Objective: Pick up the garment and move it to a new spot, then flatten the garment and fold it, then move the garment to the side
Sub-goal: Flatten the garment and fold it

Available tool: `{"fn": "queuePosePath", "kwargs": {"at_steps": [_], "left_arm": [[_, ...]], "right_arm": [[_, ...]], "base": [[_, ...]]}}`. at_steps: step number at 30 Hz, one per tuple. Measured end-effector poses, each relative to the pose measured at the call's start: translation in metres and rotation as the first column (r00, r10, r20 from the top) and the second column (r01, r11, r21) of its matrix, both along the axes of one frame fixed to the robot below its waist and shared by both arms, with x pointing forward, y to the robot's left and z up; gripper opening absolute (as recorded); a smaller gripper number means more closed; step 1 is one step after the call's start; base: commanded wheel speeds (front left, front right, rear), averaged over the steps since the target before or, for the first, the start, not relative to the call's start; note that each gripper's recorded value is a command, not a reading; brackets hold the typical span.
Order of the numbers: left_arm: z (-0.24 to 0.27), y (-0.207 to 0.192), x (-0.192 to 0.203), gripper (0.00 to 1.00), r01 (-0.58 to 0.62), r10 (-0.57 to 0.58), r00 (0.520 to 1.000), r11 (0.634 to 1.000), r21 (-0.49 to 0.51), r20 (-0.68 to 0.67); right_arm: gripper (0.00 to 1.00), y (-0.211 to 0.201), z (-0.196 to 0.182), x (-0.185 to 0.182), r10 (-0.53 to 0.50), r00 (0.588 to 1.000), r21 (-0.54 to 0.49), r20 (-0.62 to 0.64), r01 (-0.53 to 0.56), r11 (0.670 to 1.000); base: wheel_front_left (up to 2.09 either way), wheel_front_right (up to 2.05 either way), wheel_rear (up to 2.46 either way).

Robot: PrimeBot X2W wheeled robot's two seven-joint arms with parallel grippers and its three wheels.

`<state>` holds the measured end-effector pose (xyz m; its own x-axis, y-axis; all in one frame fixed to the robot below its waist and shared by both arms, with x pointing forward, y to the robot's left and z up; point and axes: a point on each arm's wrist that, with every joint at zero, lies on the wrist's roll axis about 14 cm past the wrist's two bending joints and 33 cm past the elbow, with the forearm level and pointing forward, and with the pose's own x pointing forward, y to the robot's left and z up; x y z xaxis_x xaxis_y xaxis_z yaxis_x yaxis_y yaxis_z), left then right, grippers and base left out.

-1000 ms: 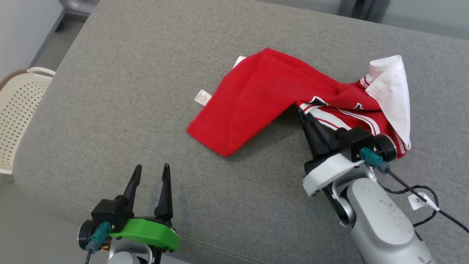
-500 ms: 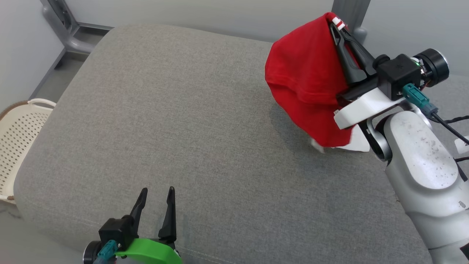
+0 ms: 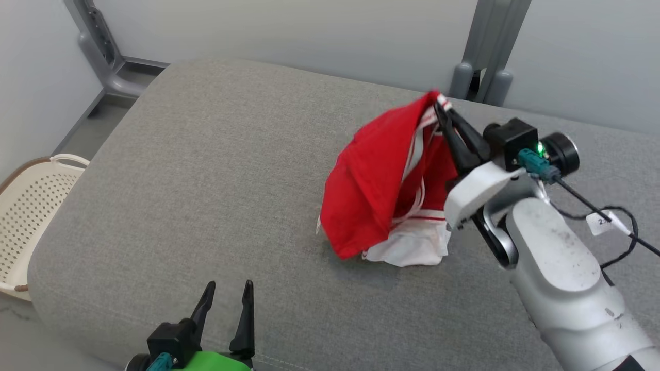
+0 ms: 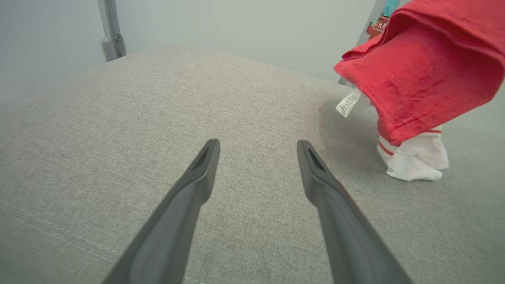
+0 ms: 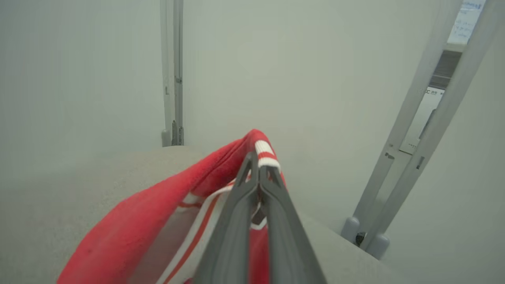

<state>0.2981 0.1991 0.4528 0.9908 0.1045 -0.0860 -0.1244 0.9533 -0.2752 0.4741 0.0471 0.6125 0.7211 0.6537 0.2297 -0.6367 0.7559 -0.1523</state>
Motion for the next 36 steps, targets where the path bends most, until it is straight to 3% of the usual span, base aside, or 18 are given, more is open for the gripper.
{"fn": "queuePosePath", "kwargs": {"at_steps": [1,2,3,10,14,22,29,36], "left_arm": [[0.0,-0.004,0.002,1.0,0.015,-0.015,1.0,1.0,-0.001,0.002],[0.001,-0.007,0.005,1.0,0.028,-0.028,1.0,1.0,-0.001,0.004],[0.002,-0.011,0.009,1.0,0.043,-0.043,0.999,0.999,0.0,0.007],[0.013,-0.044,0.043,1.0,0.17,-0.17,0.985,0.985,0.013,0.037],[0.016,-0.08,0.06,1.0,0.297,-0.298,0.953,0.955,0.017,0.049],[0.002,-0.178,0.066,1.0,0.587,-0.587,0.809,0.808,-0.047,0.021],[-0.018,-0.226,0.073,1.0,0.716,-0.719,0.694,0.694,-0.078,-0.031],[-0.042,-0.249,0.077,1.0,0.754,-0.767,0.635,0.64,-0.146,-0.085]], "right_arm": [[0.0,-0.011,-0.028,0.004,-0.037,0.996,-0.058,-0.08,0.032,0.998],[0.23,-0.026,-0.057,0.008,-0.089,0.982,-0.108,-0.166,0.071,0.992],[1.0,-0.044,-0.08,0.01,-0.14,0.964,-0.14,-0.226,0.11,0.984],[1.0,-0.109,-0.131,0.011,-0.299,0.905,-0.179,-0.301,0.254,0.95],[1.0,-0.143,-0.146,0.005,-0.377,0.868,-0.164,-0.323,0.341,0.926],[1.0,-0.184,-0.166,-0.015,-0.476,0.801,-0.141,-0.364,0.458,0.878],[1.0,-0.206,-0.167,-0.024,-0.527,0.768,-0.123,-0.364,0.521,0.844],[1.0,-0.225,-0.177,-0.031,-0.569,0.73,-0.137,-0.378,0.564,0.815]], "base": [[0.0,0.0,0.0],[0.0,0.0,0.0],[0.0,0.0,0.0],[0.0,0.0,0.0],[0.0,0.0,0.0],[0.0,0.0,0.0],[0.0,0.0,0.0],[0.0,0.0,0.0]]}}
